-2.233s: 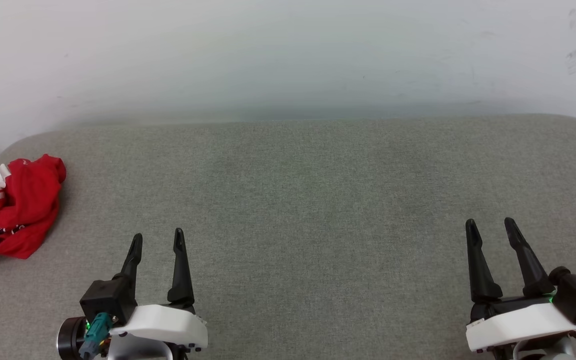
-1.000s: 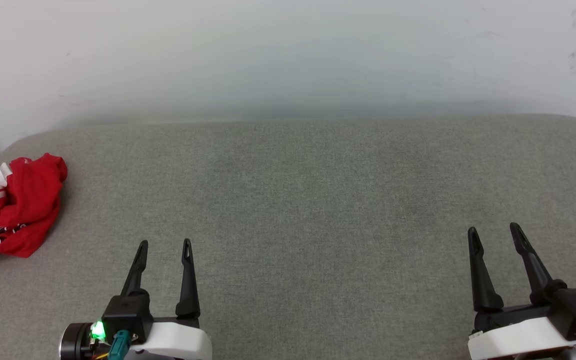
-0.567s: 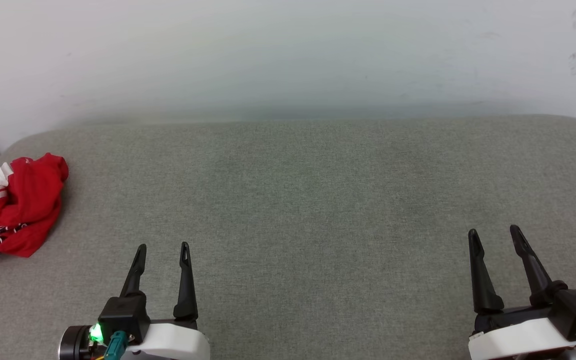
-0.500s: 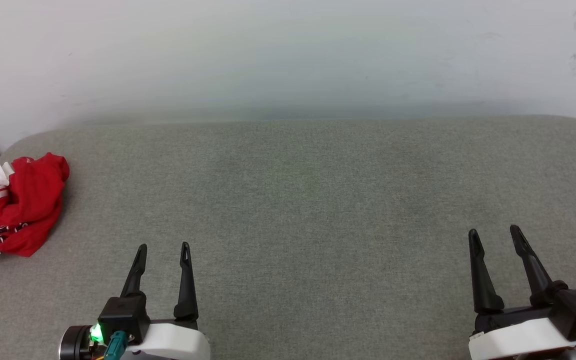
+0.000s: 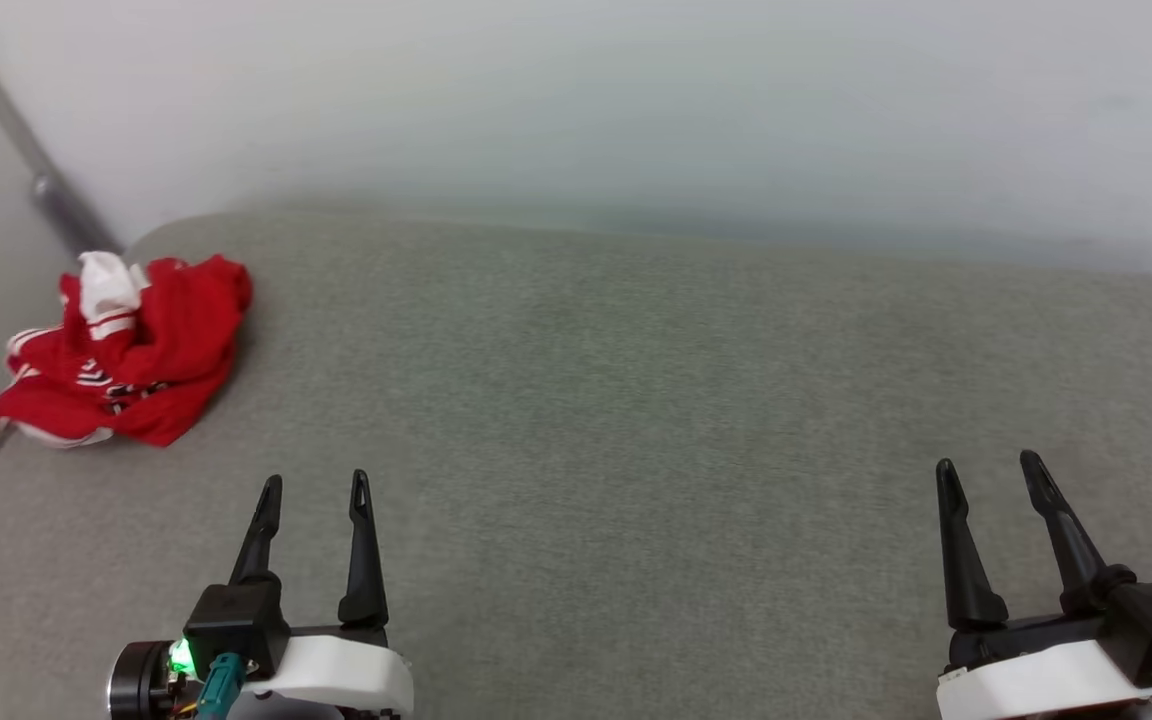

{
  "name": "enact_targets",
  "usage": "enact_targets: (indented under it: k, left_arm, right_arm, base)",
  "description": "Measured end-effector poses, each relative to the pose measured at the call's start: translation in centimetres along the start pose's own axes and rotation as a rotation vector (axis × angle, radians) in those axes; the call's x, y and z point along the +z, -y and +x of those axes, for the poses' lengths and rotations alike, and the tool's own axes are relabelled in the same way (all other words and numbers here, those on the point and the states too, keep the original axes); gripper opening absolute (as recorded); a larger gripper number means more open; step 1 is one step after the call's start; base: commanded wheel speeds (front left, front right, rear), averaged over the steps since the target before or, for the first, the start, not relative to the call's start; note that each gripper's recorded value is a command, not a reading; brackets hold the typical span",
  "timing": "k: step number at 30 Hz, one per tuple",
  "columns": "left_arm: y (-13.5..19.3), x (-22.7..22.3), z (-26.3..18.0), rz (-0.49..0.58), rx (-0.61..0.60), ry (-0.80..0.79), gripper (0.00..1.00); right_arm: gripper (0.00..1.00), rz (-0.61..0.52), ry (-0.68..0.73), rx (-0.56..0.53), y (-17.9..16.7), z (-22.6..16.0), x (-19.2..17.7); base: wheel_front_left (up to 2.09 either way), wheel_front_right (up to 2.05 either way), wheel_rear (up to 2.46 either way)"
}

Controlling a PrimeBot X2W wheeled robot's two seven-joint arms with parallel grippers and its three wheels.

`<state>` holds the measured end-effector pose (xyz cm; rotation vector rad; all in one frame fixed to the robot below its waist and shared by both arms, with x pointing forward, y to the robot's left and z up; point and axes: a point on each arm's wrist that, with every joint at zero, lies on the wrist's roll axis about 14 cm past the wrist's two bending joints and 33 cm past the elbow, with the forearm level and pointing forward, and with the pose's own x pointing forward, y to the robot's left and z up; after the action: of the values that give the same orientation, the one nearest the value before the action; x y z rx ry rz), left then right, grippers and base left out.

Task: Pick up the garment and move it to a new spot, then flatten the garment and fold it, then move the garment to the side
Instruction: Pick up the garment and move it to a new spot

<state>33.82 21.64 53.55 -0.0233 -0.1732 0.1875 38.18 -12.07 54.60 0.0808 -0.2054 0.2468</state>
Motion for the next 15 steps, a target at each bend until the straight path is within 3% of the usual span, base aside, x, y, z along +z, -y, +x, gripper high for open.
enact_targets:
  k: [15]
  left_arm:
    - [-7.9,0.9,-4.3,0.04,0.259,0.002,1.0]
  right_arm:
    - [1.0,0.036,-0.01,0.246,-8.0,3.4,-1.3]
  base:
    - [0.0,0.0,0.0]
